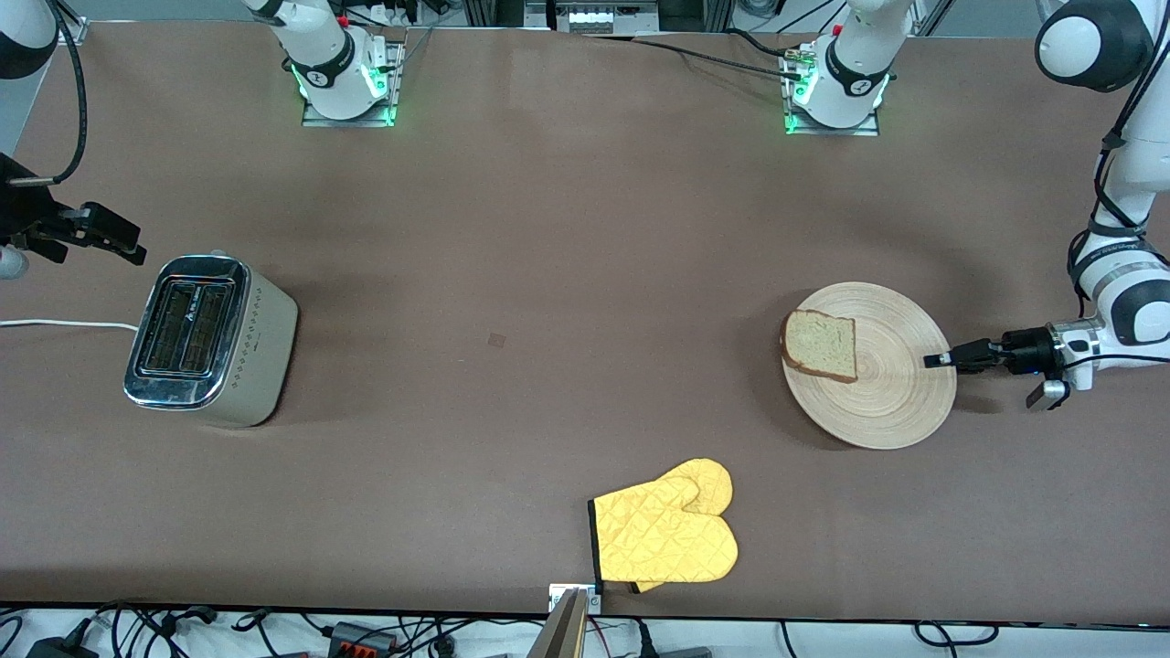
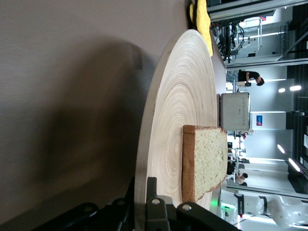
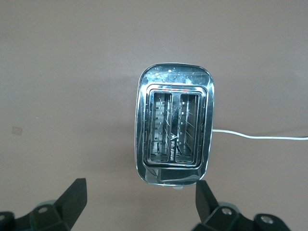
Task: Move plate and put bread in toaster
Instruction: 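Push the plate toward the table middle while the right gripper approaches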
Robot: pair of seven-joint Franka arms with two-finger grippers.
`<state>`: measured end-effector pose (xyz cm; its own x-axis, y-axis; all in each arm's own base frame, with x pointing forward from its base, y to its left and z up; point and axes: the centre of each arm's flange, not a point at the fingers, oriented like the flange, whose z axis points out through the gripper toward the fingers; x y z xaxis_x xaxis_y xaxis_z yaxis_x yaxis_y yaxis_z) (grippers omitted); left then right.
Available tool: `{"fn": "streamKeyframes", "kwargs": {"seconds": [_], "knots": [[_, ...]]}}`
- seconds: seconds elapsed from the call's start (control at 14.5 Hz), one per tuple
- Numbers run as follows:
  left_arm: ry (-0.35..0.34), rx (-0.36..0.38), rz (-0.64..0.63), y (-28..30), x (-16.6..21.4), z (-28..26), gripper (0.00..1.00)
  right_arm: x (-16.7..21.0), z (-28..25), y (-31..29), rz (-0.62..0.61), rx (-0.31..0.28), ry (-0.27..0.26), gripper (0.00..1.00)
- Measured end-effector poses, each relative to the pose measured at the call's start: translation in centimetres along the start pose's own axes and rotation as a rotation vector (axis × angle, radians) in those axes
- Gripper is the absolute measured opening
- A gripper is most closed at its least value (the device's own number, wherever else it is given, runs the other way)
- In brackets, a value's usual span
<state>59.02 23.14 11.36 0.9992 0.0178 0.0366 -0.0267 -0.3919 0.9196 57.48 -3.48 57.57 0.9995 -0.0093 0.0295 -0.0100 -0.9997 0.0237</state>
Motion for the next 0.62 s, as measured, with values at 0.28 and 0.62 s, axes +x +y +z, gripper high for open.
{"fn": "streamKeyframes", "kwargs": {"seconds": [0.28,0.62], "knots": [[-0.091,0.002,-0.038,5.1,3.2,5.6,0.08,0.2,0.7,0.0,0.000,0.000,-0.013,1.00],[-0.157,0.075,-0.004,14.4,7.5,13.8,0.08,1.4,4.5,-0.1,-0.002,0.001,-0.078,1.00]]}}
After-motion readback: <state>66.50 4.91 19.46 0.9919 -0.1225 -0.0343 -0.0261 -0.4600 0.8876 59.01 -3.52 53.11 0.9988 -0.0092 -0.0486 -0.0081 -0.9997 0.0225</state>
